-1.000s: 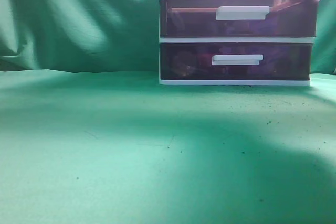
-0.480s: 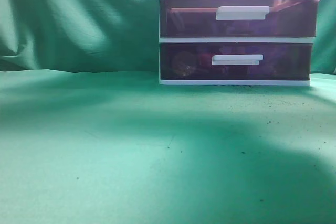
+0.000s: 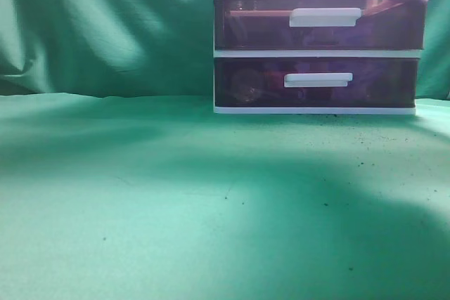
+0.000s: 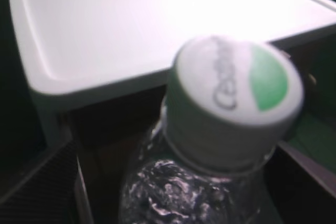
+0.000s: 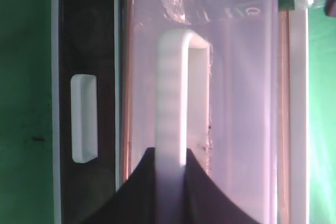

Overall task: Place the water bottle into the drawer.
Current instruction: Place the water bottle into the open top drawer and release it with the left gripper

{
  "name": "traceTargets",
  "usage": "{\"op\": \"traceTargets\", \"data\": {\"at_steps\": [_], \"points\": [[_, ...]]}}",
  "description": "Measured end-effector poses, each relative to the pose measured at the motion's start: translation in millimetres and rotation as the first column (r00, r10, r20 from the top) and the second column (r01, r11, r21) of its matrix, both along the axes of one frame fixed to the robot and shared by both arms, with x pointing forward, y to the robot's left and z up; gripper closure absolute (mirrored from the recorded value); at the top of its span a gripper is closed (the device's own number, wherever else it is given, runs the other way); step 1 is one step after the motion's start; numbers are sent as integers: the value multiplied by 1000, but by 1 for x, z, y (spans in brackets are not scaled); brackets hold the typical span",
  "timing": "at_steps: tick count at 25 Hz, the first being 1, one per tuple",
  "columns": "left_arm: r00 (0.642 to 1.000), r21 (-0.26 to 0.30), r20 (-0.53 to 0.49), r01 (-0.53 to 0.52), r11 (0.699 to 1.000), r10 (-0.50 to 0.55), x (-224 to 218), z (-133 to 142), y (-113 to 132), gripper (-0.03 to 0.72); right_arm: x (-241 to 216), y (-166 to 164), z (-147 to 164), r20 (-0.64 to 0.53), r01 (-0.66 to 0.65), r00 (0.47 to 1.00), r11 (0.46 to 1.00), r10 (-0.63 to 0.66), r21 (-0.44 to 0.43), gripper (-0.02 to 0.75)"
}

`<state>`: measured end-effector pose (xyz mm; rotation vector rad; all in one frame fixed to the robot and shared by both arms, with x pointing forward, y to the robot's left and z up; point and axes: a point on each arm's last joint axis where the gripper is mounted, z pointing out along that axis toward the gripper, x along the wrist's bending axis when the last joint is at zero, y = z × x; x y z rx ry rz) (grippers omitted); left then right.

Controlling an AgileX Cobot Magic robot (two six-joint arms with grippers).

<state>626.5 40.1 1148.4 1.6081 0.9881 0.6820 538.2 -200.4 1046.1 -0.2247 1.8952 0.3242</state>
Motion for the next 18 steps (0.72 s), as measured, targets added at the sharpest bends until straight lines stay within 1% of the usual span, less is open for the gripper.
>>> {"op": "traceTargets", "data": {"at_steps": [2,3,4,6,8,10,11,14,15,18], "points": [[999,-19,35,18,1000,-17,-1,3,-3,71,-2,0,-3,0,-3,1000,1000,3,2,657],[997,-33,71,37,999,-34,-2,7,-6,71,-3,0,-3,2,-4,1000,1000,4,3,657],[993,-35,107,57,998,-53,-4,10,-10,71,-3,0,-3,3,-5,1000,1000,5,4,657],[975,-23,198,105,994,-98,-9,17,-19,71,-3,0,-4,7,-7,1000,1000,7,6,657],[946,-19,290,158,987,-146,-15,22,-29,71,-4,0,-4,7,-7,1000,1000,7,7,657],[916,-21,356,207,978,-186,-19,23,-39,71,-4,0,-4,7,-7,1000,1000,7,7,657],[896,-19,393,235,972,-209,-21,23,-45,115,-4,0,-4,9,-7,1000,1000,7,8,657],[837,-27,476,322,946,-271,-20,6,-65,117,-4,0,-4,8,-7,1000,1000,7,10,657],[819,-35,496,351,936,-289,-18,-3,-72,117,-4,0,-4,8,-7,1000,1000,7,10,657],[782,-51,537,405,913,-317,-13,-20,-88,117,-4,0,-4,4,-3,1000,1000,3,20,657]]}}
